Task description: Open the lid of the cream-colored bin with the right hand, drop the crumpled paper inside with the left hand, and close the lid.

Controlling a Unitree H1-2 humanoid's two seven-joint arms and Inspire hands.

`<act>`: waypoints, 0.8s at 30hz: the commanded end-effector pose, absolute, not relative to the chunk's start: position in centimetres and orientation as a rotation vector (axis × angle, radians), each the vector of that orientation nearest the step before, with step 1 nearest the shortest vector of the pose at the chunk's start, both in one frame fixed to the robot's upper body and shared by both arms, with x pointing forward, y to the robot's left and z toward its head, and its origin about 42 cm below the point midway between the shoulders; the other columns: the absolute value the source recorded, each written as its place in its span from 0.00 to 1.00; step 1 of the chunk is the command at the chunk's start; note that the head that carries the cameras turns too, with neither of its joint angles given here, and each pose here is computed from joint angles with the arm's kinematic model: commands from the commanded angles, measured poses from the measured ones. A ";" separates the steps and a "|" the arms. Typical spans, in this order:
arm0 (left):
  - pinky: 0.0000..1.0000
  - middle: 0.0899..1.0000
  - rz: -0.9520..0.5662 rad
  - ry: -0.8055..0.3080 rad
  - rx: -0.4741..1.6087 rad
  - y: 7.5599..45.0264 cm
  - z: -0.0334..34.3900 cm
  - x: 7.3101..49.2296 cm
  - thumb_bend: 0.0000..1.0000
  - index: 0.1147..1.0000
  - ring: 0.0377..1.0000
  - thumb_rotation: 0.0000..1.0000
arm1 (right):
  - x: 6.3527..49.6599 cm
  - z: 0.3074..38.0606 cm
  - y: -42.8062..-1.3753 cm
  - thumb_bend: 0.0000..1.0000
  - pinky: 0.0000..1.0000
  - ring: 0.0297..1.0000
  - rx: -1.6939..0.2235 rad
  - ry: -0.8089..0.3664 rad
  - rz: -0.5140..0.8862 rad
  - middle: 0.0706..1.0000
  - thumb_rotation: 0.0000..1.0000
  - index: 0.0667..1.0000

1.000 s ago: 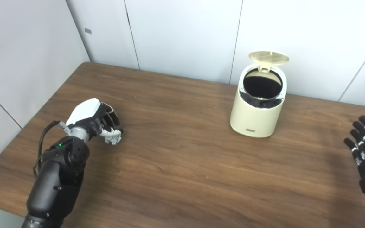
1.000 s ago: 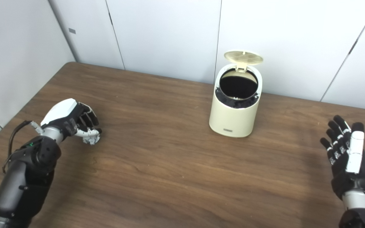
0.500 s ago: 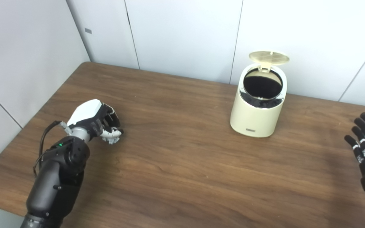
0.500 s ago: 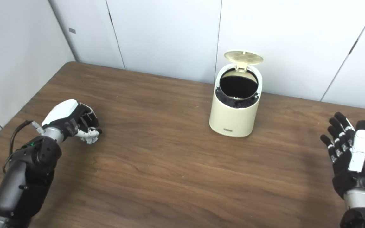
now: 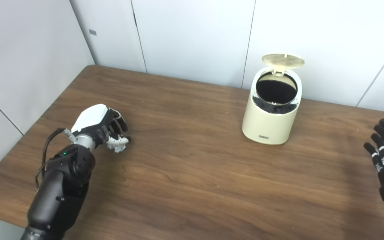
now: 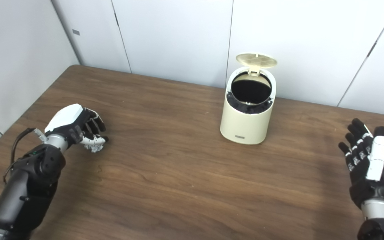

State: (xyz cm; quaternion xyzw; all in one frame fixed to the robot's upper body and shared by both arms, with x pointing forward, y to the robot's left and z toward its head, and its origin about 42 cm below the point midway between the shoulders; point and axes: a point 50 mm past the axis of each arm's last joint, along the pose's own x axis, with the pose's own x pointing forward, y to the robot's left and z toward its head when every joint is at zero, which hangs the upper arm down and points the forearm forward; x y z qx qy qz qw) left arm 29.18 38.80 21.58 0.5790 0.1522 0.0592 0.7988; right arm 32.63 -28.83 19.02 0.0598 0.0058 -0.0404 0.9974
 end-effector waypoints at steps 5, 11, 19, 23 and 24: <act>0.19 0.40 0.196 0.243 1.342 38.9 24.4 29.3 0.90 0.54 0.28 0.00 | 32.9 21.2 -28.5 0.64 0.87 0.93 0.117 -0.060 -0.087 0.91 1.00 0.87; 0.21 0.41 0.194 0.222 1.362 38.7 24.9 29.3 1.00 0.58 0.33 0.04 | 32.9 21.2 -28.4 0.63 0.90 0.95 0.120 -0.059 -0.077 0.93 1.00 0.87; 0.48 0.61 0.185 0.175 1.329 38.5 25.7 29.2 1.00 0.58 0.58 0.01 | 32.9 21.0 -28.4 0.63 0.90 0.95 0.124 -0.050 -0.078 0.93 1.00 0.88; 0.49 0.57 0.200 0.146 1.296 38.5 26.2 29.1 1.00 0.55 0.57 0.00 | 33.0 21.0 -28.4 0.61 0.90 0.95 0.131 -0.045 -0.080 0.93 1.00 0.88; 0.48 0.57 0.202 0.146 1.293 38.5 26.3 29.1 0.99 0.55 0.56 0.00 | 33.0 21.0 -28.4 0.61 0.90 0.95 0.132 -0.045 -0.081 0.93 1.00 0.88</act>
